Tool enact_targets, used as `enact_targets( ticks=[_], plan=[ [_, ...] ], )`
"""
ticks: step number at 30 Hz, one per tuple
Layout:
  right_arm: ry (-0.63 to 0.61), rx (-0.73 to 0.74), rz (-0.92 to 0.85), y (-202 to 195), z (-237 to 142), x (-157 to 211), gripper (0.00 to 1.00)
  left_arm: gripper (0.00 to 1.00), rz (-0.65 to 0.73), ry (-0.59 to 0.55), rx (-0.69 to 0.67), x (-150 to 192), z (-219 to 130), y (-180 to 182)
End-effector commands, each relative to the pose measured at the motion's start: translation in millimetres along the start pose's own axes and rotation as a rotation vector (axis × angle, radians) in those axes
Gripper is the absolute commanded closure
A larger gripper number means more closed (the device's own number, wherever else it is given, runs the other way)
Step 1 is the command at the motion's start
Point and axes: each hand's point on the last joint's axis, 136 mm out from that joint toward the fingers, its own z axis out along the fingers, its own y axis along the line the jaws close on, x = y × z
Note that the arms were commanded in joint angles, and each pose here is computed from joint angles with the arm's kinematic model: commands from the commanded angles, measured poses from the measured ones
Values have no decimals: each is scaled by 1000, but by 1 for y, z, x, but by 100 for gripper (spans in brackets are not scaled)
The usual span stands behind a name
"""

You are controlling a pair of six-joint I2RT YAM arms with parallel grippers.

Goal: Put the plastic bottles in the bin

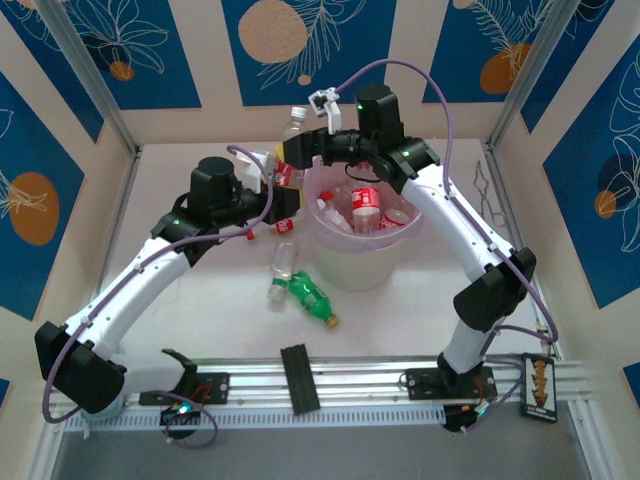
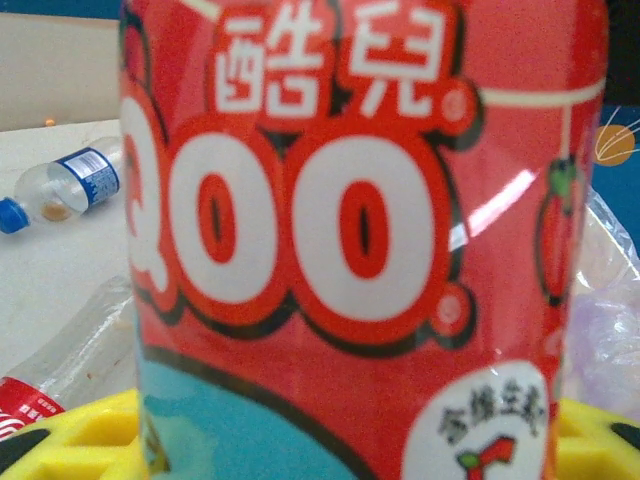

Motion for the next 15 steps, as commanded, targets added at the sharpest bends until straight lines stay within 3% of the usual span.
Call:
enact_targets(
  ticks=[1, 3, 8, 10, 12, 15],
  plan=[
    [-12, -40, 12, 3, 0, -5, 28, 99, 32, -60, 68, -19, -9, -25],
    [-14, -33, 14, 1, -1, -5, 39, 99, 32, -63, 70, -20, -10, -26],
    [-17, -28, 19, -1, -3, -4, 48, 96, 24, -56, 90, -19, -9, -30],
    [-18, -22, 18, -3, -4, -4, 49, 78, 23, -60, 94, -19, -10, -32],
    [-29, -16, 11, -2, -8, -7, 51, 43, 22, -75, 109, -23, -13, -35],
    [-72, -23, -15, 2, -17, -12, 53, 13, 22, -82, 140, -23, -16, -41]
  ],
)
